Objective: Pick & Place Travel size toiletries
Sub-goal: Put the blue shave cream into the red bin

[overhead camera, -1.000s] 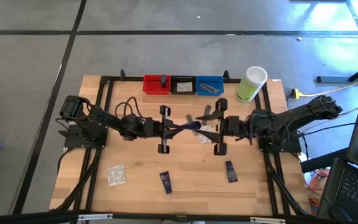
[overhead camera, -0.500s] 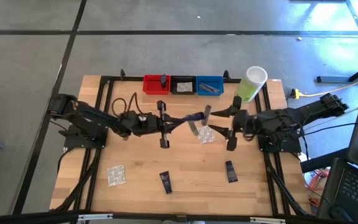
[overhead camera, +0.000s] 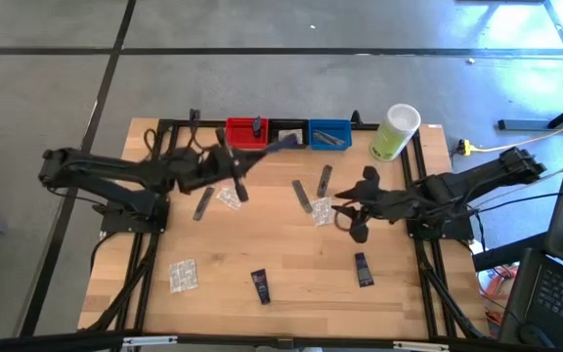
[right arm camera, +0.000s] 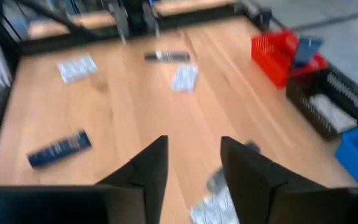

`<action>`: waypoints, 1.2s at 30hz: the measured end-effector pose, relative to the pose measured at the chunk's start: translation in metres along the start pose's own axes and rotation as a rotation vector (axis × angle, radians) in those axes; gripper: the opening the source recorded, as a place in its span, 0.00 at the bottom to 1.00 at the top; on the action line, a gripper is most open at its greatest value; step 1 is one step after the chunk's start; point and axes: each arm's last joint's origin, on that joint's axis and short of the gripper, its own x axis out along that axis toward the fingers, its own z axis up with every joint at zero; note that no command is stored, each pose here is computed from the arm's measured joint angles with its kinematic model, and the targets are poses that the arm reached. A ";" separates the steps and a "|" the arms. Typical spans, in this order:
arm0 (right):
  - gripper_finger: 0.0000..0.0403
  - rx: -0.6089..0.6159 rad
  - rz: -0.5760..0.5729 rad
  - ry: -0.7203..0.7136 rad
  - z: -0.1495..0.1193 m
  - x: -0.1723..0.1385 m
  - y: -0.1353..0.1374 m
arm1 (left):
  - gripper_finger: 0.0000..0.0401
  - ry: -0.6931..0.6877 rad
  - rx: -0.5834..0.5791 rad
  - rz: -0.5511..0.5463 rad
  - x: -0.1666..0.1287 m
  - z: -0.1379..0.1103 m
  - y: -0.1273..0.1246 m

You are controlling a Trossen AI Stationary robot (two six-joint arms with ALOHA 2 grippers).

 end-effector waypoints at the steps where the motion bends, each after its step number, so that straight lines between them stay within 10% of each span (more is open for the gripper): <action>1: 0.34 -0.005 -0.009 0.026 -0.003 0.003 0.001 | 0.01 0.038 0.014 0.010 0.001 0.005 0.004; 10: 0.02 -0.080 -0.049 0.204 -0.023 0.032 0.011 | 0.01 0.312 0.061 0.099 -0.002 0.043 0.043; 21: 0.02 -0.067 -0.088 0.255 -0.027 0.040 0.007 | 0.01 0.605 0.010 0.149 0.004 0.034 0.089; 36: 0.01 -0.057 -0.109 0.256 -0.025 0.043 0.001 | 0.01 1.112 0.244 0.202 0.060 0.007 0.133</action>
